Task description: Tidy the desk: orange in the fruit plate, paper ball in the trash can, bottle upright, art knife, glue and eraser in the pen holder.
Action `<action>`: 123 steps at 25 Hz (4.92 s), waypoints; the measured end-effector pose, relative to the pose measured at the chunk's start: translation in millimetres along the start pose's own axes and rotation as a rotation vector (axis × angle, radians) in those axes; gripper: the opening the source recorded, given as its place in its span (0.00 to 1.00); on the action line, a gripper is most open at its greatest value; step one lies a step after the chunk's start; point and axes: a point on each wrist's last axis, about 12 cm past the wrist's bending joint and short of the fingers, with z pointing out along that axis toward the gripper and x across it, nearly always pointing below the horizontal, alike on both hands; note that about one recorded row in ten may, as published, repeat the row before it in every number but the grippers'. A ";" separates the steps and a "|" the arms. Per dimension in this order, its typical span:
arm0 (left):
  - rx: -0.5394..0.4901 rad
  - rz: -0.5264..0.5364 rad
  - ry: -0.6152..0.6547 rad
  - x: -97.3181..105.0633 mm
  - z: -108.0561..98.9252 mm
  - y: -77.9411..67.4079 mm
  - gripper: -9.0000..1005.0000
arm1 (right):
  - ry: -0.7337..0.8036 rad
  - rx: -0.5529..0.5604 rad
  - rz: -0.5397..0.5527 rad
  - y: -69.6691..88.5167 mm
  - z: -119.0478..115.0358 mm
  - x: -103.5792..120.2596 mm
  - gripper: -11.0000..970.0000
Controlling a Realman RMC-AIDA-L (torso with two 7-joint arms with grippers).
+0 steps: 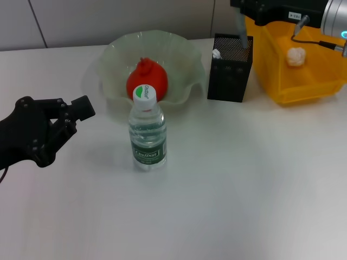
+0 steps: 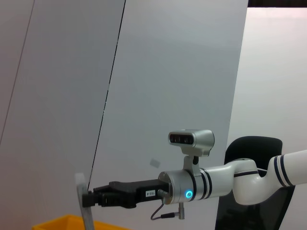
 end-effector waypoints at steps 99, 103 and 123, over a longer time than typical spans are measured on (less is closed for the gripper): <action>0.131 -0.141 0.128 -22.2 26.7 13.7 0.54 | 0.080 -0.496 0.308 108.5 -97.1 -6.1 0.83; 0.148 -0.220 0.196 -22.2 32.7 13.9 0.68 | 0.124 -0.525 0.320 114.9 -92.8 -2.8 0.83; 0.243 -0.204 0.371 -38.2 57.2 14.4 0.80 | 0.235 -0.560 0.291 136.3 -108.1 2.8 0.84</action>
